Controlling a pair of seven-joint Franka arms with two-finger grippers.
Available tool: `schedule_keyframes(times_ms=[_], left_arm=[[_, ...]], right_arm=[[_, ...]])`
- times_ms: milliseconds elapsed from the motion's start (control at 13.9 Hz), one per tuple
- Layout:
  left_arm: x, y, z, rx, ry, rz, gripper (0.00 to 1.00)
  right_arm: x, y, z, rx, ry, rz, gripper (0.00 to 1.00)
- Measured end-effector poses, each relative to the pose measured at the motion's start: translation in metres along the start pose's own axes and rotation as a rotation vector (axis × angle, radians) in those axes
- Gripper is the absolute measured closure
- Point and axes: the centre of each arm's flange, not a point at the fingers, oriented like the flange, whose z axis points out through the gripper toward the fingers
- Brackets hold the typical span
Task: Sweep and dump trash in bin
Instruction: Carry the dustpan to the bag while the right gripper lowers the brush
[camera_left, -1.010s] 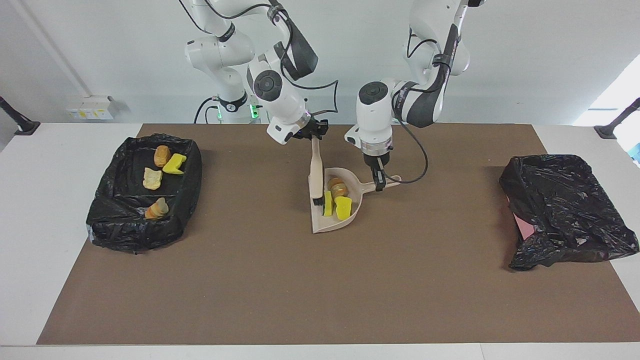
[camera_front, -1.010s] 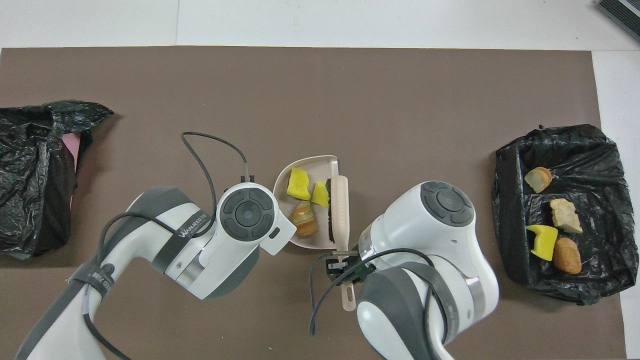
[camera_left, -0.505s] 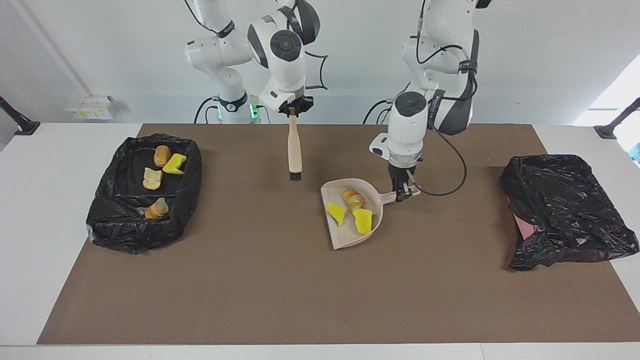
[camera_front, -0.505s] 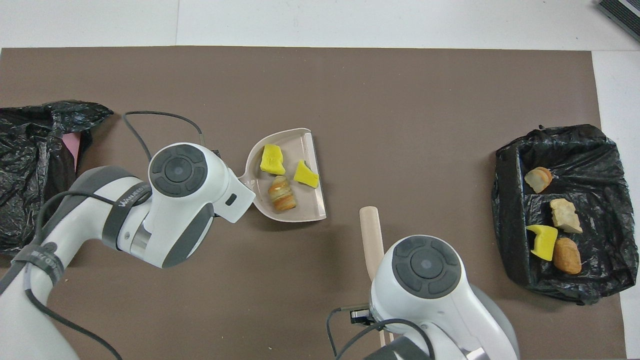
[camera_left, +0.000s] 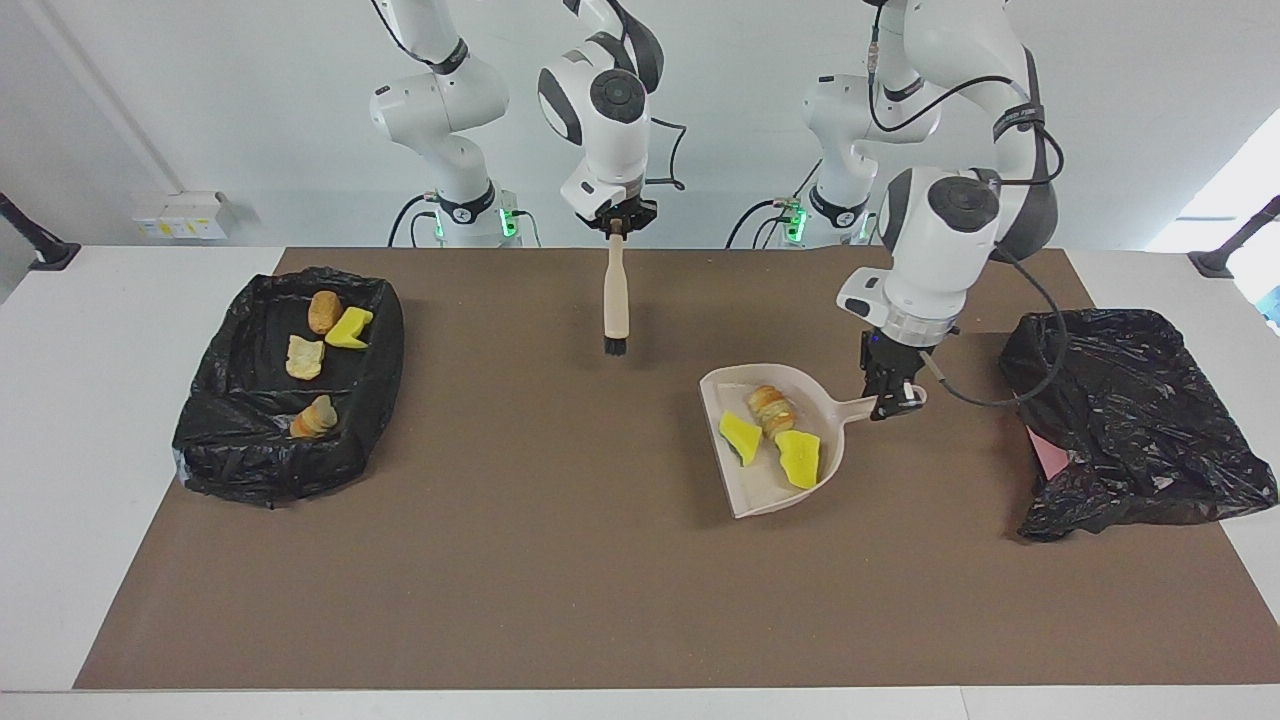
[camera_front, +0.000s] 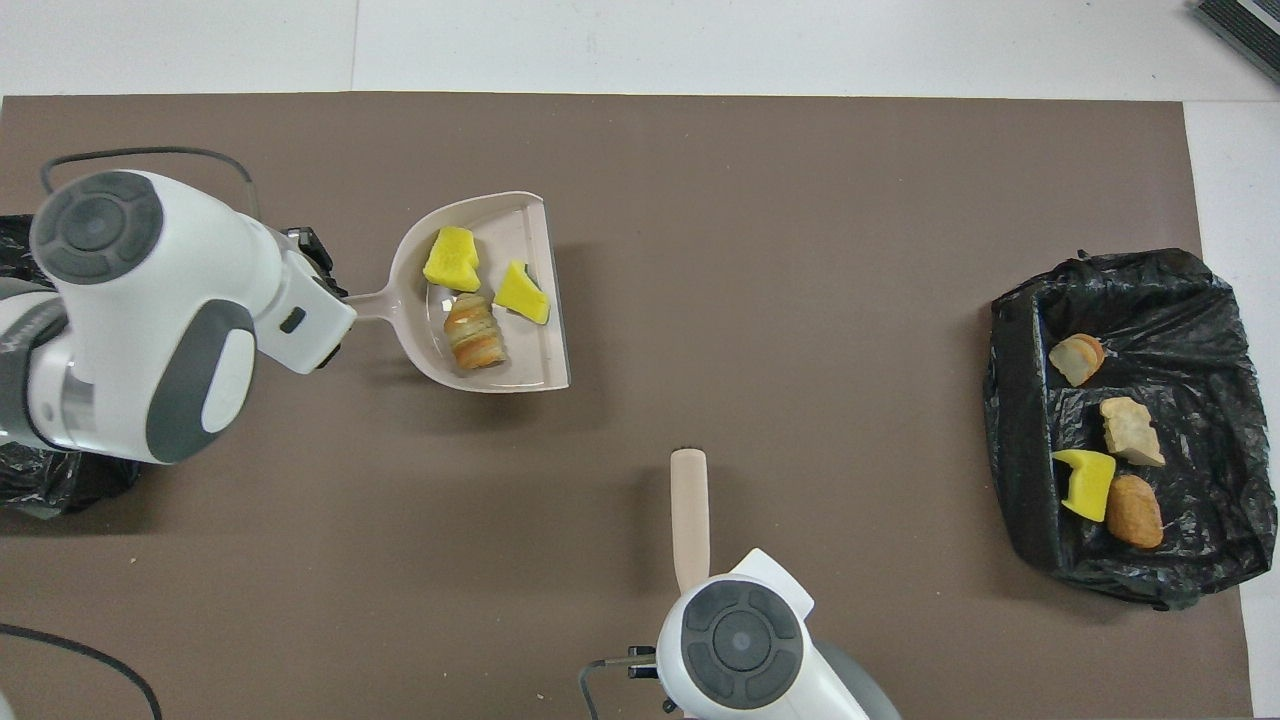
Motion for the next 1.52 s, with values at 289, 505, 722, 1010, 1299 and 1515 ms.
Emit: schedule_keyframes(times_ms=[289,505,722,1010,1299,1515], left_arm=[[-0.100,-0.028,-0.035,-0.004,0.025,0.030,0.68],[-0.183,-0.037,-0.045,-0.019,0.040,0.079,0.68],[-0.270,-0.034,-0.046,-0.019,0.040,0.076,0.68],[-0.366,-0.014,-0.057,-0.006,-0.009,0.090,0.68],[-0.408,-0.013,-0.076,0.041,-0.135,0.085,0.68],[-0.428,-0.016,-0.082,0.073,-0.258,0.106,0.68]], right_arm=[[0.004,-0.015,0.024,0.013,-0.003,-0.014,0.74],[0.008,-0.023,0.047,0.014,-0.007,-0.023,0.74],[0.011,-0.025,0.054,0.011,-0.015,-0.034,0.74],[0.012,-0.023,0.059,0.021,0.001,-0.048,0.70],[0.018,-0.025,0.054,0.036,0.027,-0.058,0.32],[0.044,-0.019,0.022,0.073,0.089,-0.033,0.00]])
